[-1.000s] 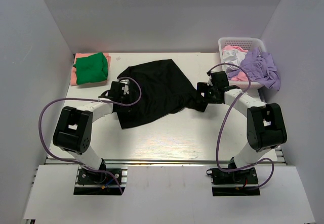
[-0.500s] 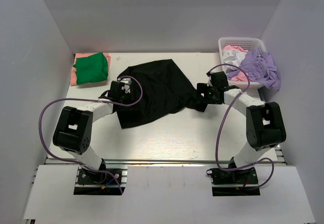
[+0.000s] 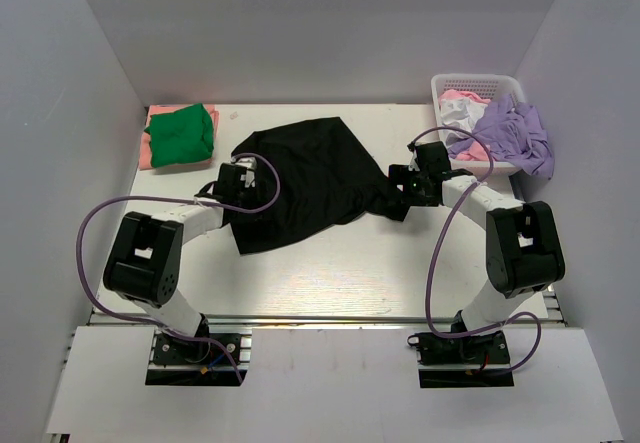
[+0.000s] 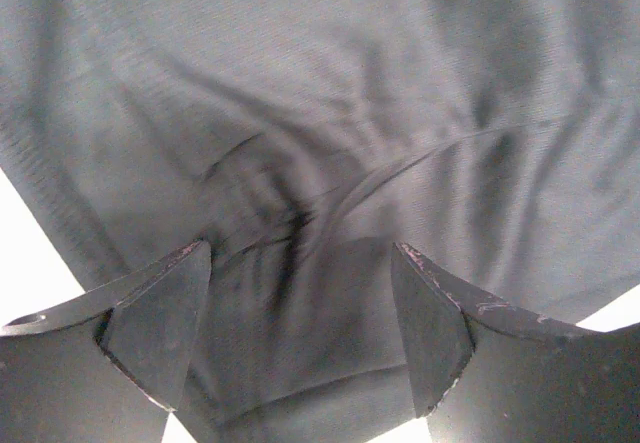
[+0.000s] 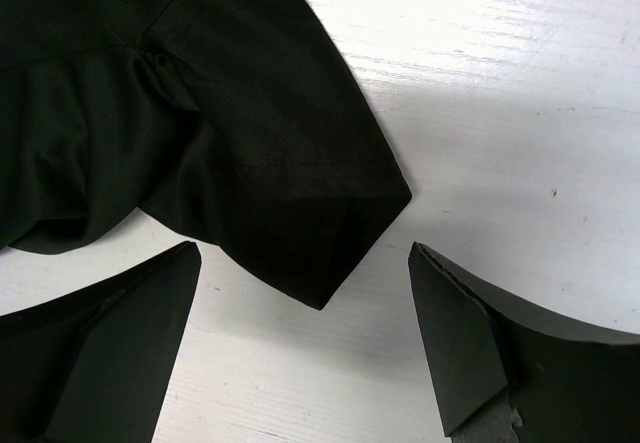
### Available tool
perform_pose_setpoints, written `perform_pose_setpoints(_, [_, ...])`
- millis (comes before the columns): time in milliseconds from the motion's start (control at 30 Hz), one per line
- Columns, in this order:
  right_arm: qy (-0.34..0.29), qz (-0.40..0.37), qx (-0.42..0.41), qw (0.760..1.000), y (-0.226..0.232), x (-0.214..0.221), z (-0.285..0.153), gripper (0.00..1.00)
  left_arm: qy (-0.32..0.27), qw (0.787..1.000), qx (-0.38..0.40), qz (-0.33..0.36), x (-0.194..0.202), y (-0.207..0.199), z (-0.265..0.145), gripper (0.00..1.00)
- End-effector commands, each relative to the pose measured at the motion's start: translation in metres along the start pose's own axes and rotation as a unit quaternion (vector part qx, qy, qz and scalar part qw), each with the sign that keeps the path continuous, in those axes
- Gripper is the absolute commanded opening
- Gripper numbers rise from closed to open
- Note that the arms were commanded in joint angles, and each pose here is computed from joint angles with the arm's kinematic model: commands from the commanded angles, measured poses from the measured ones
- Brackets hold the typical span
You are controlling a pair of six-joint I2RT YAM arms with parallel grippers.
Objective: Fold and stack the t-shirts
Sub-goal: Flatten out the tshirt
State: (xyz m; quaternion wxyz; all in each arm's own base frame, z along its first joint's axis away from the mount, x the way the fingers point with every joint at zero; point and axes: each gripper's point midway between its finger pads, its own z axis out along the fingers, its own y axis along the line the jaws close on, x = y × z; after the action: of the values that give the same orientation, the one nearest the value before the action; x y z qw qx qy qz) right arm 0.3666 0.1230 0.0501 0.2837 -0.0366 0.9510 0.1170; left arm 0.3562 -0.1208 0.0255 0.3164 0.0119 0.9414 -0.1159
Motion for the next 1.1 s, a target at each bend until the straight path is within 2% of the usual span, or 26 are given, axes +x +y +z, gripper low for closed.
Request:
perform_pose_setpoints(0, [0.003, 0.002, -0.006, 1.0, 0.003, -0.003, 0.0, 0.9, -0.019, 0.998, -0.052, 0.004, -0.001, 0.019, -0.016, 0.82])
perform_pose_setpoints(300, [0.002, 0.002, -0.006, 1.0, 0.003, -0.003, -0.002, 0.9, -0.034, 0.997, -0.066, 0.008, -0.009, 0.024, -0.01, 0.84])
perform_pose_setpoints(567, [0.001, 0.002, -0.006, 1.0, 0.003, -0.003, -0.003, 0.9, -0.028, 0.999, 0.02, 0.015, -0.01, -0.005, 0.001, 0.82])
perform_pose_setpoints(667, [0.002, 0.003, -0.005, 1.0, 0.002, -0.003, -0.002, 0.9, -0.031, 0.999, 0.03, 0.016, -0.009, -0.009, 0.002, 0.8])
perform_pose_setpoints(800, [0.003, 0.002, -0.006, 1.0, 0.003, -0.003, 0.0, 0.9, -0.025, 0.999, 0.034, 0.016, -0.006, -0.009, 0.004, 0.71])
perform_pose_setpoints(933, [0.004, 0.001, -0.01, 1.0, 0.004, -0.004, 0.0, 0.9, -0.019, 0.999, 0.037, 0.015, -0.005, -0.011, 0.005, 0.7])
perform_pose_setpoints(1067, [0.007, 0.001, -0.01, 1.0, 0.004, -0.001, 0.002, 0.9, -0.029, 0.999, 0.008, 0.014, -0.014, -0.002, -0.001, 0.7])
